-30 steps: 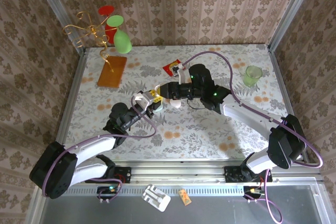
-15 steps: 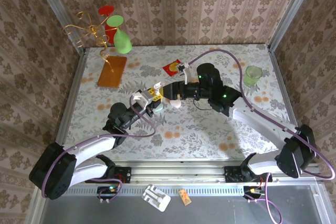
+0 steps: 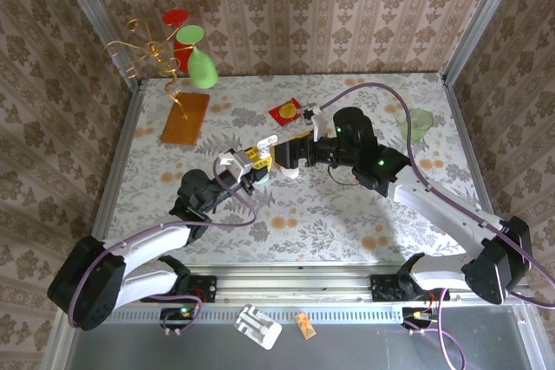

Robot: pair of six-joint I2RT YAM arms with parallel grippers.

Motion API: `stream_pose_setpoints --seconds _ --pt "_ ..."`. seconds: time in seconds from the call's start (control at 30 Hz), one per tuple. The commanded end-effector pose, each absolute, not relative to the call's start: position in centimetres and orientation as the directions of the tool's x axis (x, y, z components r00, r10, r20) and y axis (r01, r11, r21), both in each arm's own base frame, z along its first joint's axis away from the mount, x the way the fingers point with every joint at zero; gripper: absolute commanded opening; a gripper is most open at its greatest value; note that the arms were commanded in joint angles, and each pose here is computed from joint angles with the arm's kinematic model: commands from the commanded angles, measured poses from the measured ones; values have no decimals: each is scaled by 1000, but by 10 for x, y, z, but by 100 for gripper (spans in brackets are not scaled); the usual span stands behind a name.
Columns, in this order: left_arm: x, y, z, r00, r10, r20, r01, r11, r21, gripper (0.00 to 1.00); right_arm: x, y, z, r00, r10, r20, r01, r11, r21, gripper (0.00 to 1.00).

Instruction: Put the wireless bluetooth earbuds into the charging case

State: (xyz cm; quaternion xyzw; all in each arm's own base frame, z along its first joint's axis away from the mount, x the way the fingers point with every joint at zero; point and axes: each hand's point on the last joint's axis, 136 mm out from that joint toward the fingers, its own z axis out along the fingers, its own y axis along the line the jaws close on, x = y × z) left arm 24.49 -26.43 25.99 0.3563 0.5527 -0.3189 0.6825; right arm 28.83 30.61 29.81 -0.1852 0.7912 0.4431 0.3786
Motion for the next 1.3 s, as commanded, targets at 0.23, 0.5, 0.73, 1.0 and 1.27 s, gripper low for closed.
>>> stream_pose_setpoints --seconds 0.23,0.5,0.73,1.0,1.27 --pt "237 -267 298 242 -119 -963 842 520 147 0 291 317 289 -650 -3 -760 -654 511 558 89" --pt "236 -269 301 246 -128 -961 848 509 149 0 300 322 287 -682 23 -731 -619 514 594 78" --pt "235 -268 299 244 -122 -962 848 509 150 0 306 314 286 -707 56 -705 -577 530 621 61" --pt "235 -268 298 241 -122 -963 846 512 147 0 296 311 298 -669 33 -743 -634 495 594 77" --pt "235 -270 271 310 31 -950 819 498 284 0 307 292 318 -686 134 -715 -556 537 635 79"
